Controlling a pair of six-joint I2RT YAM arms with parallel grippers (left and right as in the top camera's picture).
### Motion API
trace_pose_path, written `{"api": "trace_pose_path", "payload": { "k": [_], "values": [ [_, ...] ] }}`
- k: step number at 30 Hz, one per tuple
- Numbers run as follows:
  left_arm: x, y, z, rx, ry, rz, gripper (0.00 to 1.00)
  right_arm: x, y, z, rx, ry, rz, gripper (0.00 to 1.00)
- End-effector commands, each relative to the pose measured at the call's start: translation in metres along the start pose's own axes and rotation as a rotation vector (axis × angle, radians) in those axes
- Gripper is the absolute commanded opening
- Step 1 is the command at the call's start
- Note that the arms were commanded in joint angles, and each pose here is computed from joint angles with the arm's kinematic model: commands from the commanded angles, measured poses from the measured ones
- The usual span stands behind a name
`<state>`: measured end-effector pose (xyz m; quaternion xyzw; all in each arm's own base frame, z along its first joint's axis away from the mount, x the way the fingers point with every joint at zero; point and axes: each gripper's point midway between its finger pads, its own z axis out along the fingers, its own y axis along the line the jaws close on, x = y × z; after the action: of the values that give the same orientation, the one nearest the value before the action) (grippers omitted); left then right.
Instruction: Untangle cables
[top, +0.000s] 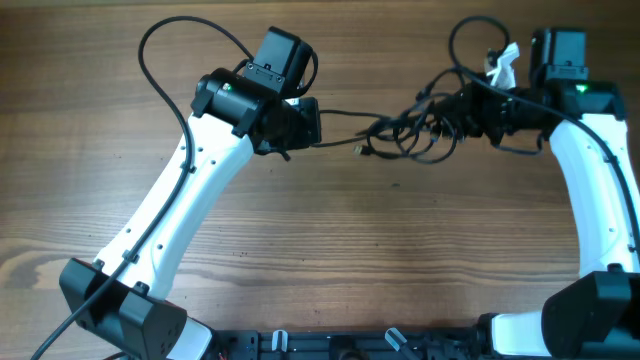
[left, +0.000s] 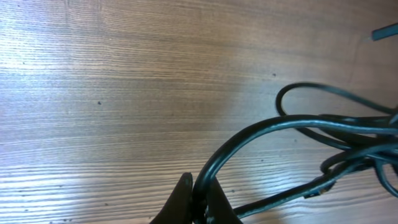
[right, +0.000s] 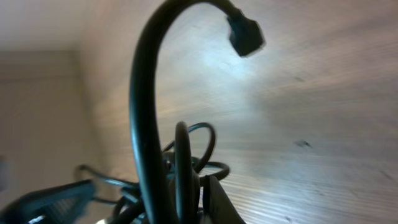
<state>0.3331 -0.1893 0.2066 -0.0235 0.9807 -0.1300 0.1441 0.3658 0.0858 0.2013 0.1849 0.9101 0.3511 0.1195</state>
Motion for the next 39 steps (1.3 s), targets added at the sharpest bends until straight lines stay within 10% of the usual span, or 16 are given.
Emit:
{"api": "trace_pose_path", "payload": {
  "k": [1,6,13,16,19,22,27,39],
  "values": [
    [-0.004,0.037,0.001,-0.139,-0.006,0.095,0.04,-0.018,-0.059,-0.023,0.429,-0.187,0.002,0.04],
    [-0.005,0.045,0.0,-0.158,-0.004,0.07,0.04,0.01,-0.077,-0.028,0.744,-0.204,-0.029,0.04],
    [-0.008,0.048,0.0,-0.077,0.025,-0.049,0.04,0.036,0.004,0.018,0.23,0.048,-0.39,0.05],
    [-0.008,0.024,0.0,0.047,0.041,-0.034,0.2,0.047,0.022,0.022,0.111,0.097,-0.479,0.18],
    [-0.011,0.007,-0.001,0.137,0.04,-0.027,0.56,0.045,0.022,0.022,0.11,0.09,-0.491,0.46],
    [-0.02,0.0,-0.002,0.169,0.003,-0.016,0.63,0.045,0.022,0.022,0.111,0.091,-0.489,0.67],
    [-0.034,-0.013,0.007,0.202,-0.04,0.01,0.63,0.006,-0.026,0.005,0.42,-0.112,-0.204,0.77],
    [0.021,-0.112,0.122,0.321,0.144,0.271,0.55,-0.013,-0.056,-0.019,0.439,-0.136,-0.158,0.8]
  ]
}}
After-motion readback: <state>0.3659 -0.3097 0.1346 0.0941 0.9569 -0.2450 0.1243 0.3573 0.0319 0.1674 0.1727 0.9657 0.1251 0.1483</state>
